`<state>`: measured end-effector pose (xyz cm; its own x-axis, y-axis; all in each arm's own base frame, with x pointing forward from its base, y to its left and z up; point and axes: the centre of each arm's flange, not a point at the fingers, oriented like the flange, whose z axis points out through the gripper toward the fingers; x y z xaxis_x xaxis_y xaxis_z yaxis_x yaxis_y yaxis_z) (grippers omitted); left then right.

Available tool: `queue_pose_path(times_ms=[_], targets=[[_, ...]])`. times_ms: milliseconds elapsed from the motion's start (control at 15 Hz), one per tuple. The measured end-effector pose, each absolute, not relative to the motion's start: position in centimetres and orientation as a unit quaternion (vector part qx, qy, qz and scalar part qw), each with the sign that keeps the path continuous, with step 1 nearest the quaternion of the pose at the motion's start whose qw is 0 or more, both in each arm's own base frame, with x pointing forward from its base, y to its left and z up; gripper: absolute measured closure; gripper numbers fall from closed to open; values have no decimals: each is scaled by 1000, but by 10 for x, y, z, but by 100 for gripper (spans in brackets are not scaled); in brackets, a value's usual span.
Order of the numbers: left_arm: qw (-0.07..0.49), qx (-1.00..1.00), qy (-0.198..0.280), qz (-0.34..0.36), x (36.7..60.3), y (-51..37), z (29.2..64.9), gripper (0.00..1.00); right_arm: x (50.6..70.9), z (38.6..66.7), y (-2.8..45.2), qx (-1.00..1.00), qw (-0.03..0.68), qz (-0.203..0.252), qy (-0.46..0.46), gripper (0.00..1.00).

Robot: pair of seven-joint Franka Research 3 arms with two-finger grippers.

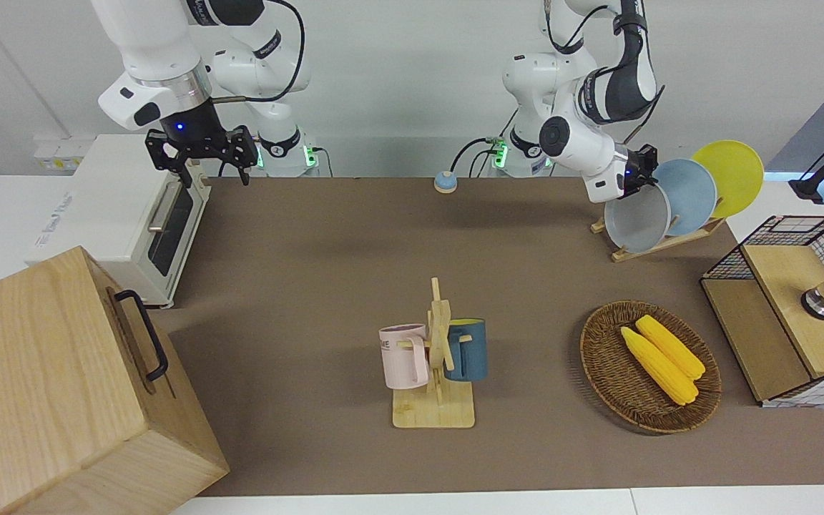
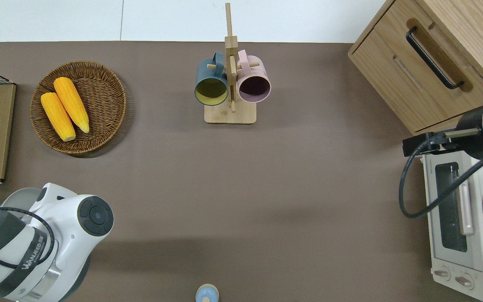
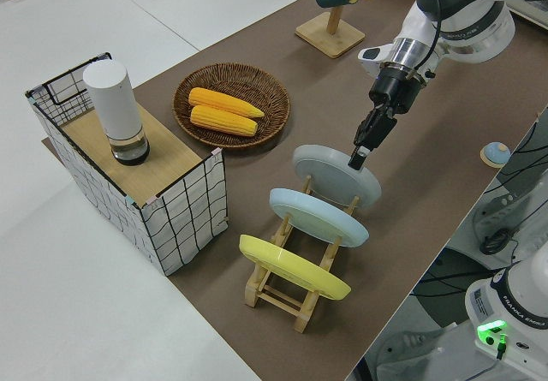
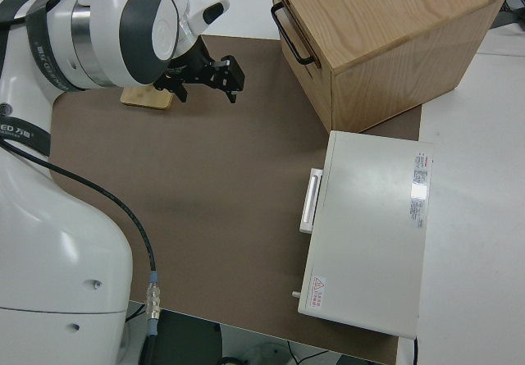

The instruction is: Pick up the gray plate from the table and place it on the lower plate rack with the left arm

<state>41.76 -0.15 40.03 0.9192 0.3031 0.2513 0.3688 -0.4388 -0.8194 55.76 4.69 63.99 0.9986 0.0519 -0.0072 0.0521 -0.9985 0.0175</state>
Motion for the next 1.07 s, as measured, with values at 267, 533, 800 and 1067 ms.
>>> queue_pose_path(times_ms=[267,533,800,1067], targets=[[497,-845,-195,-35,419,-1,398,83,558,640,47,1000,9,-3,26,1],[498,-844,-194,-37,419,0,398,41,558,640,47,1000,9,-3,26,1],[498,-844,-194,-37,419,0,398,1,558,640,47,1000,9,-3,26,1],[498,-844,-195,-39,421,-1,400,0,558,640,47,1000,9,-3,26,1]])
